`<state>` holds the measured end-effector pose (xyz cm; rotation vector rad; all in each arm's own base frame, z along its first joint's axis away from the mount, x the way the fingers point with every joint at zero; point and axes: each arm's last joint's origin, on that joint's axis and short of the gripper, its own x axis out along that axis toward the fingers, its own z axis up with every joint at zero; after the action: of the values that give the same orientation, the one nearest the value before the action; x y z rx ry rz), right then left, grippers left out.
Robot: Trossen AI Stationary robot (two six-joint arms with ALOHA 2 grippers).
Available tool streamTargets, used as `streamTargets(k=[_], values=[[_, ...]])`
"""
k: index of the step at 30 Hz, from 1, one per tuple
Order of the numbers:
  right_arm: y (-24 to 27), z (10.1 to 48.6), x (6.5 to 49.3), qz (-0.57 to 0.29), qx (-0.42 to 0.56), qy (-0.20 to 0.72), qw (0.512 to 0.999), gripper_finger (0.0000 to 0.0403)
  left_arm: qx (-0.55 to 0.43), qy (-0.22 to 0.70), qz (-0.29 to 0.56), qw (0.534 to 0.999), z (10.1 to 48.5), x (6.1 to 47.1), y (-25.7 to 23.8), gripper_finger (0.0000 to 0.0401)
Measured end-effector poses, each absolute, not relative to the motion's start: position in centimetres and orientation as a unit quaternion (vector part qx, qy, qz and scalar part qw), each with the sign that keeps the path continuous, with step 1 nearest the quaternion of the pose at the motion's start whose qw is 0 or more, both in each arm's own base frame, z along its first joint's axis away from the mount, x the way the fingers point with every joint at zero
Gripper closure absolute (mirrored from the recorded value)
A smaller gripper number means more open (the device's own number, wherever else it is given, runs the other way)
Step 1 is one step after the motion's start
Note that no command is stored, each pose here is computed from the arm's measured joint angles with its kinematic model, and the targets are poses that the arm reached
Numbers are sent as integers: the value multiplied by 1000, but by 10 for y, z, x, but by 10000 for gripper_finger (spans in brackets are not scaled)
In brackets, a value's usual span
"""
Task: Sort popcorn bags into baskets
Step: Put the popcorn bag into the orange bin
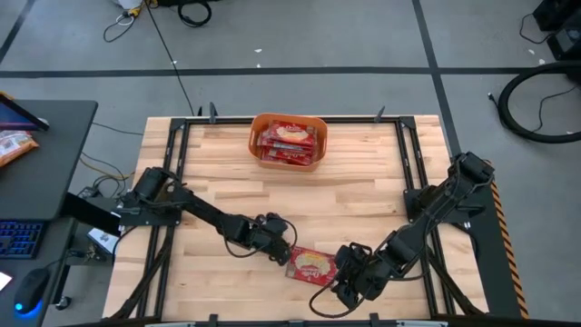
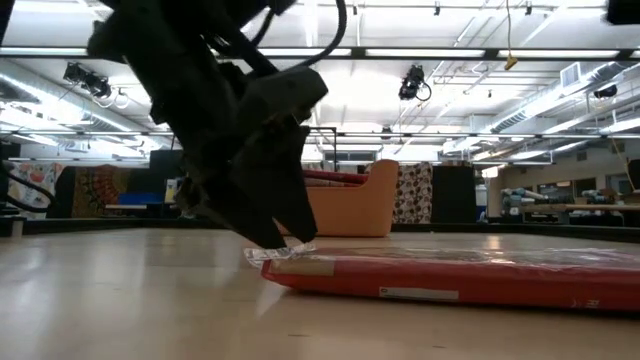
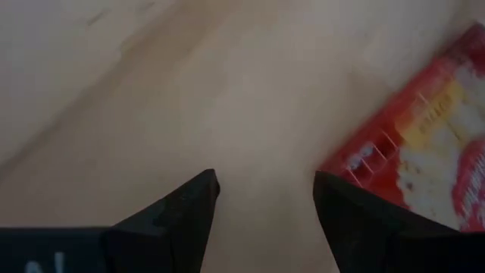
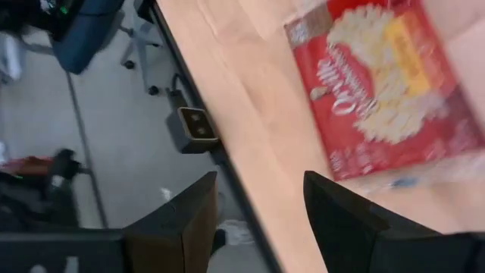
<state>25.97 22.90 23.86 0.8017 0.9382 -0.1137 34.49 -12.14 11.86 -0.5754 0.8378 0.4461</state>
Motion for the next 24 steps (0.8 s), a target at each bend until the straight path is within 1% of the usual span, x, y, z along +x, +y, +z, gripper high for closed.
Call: streamTargets(k=[2,5,7,10,16,20,24], values=[[227,237,262,-39,334,444,831,204,-284,395,214,847,120,346,-117,173],[226,232,264,-6,250,449,858,204,-271,379,189,864,125,349,-118,173],[227,226,265,9,197,458,867,204,-268,363,169,876,134,350,-121,173],[228,213,269,15,150,471,869,204,-273,331,139,893,155,350,-131,173],[234,179,284,29,83,485,870,204,-250,300,80,917,177,337,-161,173],[237,159,288,34,29,488,871,204,-248,315,53,915,176,329,-176,173],[233,145,292,17,-4,496,868,204,-285,315,38,905,178,322,-191,173]])
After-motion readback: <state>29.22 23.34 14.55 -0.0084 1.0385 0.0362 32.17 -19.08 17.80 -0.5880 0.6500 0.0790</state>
